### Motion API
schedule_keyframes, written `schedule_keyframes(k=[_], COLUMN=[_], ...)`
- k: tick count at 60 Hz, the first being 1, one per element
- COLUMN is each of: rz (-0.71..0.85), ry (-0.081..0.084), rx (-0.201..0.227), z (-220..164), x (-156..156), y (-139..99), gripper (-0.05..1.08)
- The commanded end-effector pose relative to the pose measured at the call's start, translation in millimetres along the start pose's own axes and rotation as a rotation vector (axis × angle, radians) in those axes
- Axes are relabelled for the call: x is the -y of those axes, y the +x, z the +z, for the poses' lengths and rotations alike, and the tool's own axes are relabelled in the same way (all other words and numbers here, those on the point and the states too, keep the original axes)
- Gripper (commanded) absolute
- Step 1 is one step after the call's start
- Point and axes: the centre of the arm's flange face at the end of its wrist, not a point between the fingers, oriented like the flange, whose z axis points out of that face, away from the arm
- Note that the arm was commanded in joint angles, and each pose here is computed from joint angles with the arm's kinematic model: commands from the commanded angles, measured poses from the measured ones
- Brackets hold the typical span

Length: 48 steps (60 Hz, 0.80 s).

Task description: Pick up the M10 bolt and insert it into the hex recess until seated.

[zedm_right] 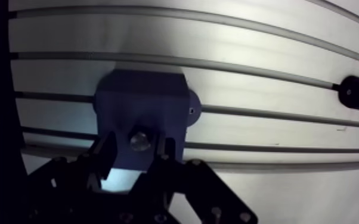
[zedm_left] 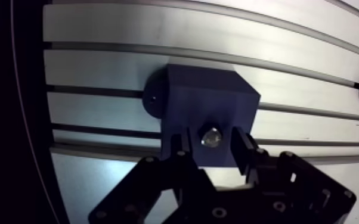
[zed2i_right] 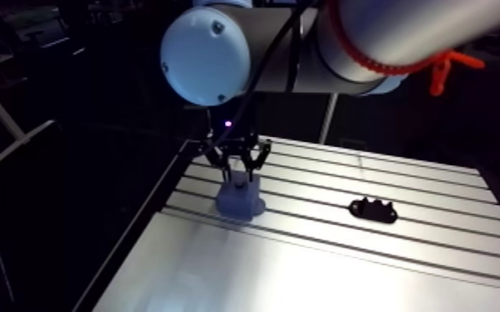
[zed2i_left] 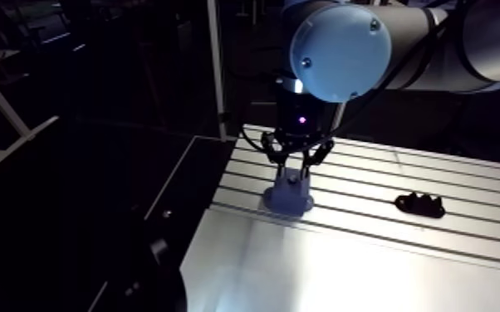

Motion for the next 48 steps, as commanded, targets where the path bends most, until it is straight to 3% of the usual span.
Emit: schedule_keyframes(k=[1,48], rz=[0.003,0.004], ry=[-0.002,0.001], rx=[0.001,0.004], z=[0.5,1.9], x=[-1.5,-3.0], y=[0.4,0.0], gripper=[0.53,0.63])
